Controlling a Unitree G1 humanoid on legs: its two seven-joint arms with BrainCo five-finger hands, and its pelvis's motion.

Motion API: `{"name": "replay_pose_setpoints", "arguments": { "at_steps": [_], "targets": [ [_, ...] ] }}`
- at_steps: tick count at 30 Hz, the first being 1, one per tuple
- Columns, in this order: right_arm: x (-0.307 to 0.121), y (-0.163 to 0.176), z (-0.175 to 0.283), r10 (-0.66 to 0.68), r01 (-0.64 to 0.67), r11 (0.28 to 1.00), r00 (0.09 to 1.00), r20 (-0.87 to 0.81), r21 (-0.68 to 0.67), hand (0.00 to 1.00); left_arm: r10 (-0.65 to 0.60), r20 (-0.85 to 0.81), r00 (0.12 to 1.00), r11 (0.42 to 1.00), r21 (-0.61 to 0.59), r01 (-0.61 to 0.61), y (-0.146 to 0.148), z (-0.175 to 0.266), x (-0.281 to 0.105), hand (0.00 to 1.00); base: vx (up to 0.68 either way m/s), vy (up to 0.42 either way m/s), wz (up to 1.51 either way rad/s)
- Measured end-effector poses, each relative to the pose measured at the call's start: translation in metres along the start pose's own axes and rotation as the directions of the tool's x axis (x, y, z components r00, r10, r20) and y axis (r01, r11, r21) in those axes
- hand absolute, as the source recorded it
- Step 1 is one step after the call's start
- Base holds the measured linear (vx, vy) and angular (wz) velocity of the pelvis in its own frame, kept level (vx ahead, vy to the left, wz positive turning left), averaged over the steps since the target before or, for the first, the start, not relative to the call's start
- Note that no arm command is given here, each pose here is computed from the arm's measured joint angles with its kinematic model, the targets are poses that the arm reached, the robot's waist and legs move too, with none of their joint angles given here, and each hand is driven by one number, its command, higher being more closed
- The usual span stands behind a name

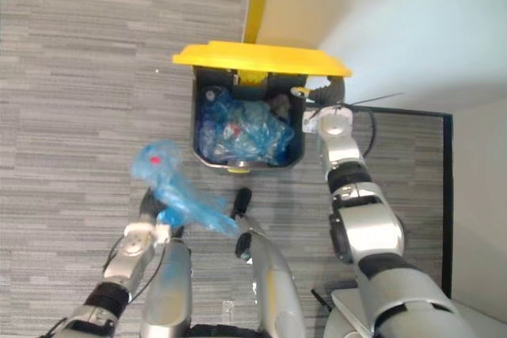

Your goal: Gather rubbish on tea table into small bin, then transfer packed bag to large trash can.

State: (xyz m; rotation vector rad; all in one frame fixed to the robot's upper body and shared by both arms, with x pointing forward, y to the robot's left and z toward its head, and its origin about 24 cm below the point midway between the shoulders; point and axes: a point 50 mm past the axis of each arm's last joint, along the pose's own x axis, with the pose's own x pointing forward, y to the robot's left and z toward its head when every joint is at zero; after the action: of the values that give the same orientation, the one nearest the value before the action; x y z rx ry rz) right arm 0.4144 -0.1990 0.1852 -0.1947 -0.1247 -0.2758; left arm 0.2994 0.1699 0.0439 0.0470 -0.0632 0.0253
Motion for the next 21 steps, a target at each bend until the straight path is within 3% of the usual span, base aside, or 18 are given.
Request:
{"name": "replay_pose_setpoints", "arguments": {
  "at_steps": [4, 21],
  "targets": [
    [0.003, 0.000, 0.011, 0.001, -0.001, 1.000, 1.000, 0.029, -0.012, 0.00, -0.028, 0.175, 0.984, 0.997, -0.061, 0.040, -0.006, 0.038, 0.004, 1.00, 0.02, 0.079, 0.03],
    [0.004, 0.013, 0.026, 0.059, -0.052, 0.995, 0.995, 0.081, -0.079, 0.00, -0.158, 0.447, 0.881, 0.978, -0.050, 0.201, -0.048, 0.112, 0.011, 1.00, 0.03, 0.093, 0.00]
  ]
}}
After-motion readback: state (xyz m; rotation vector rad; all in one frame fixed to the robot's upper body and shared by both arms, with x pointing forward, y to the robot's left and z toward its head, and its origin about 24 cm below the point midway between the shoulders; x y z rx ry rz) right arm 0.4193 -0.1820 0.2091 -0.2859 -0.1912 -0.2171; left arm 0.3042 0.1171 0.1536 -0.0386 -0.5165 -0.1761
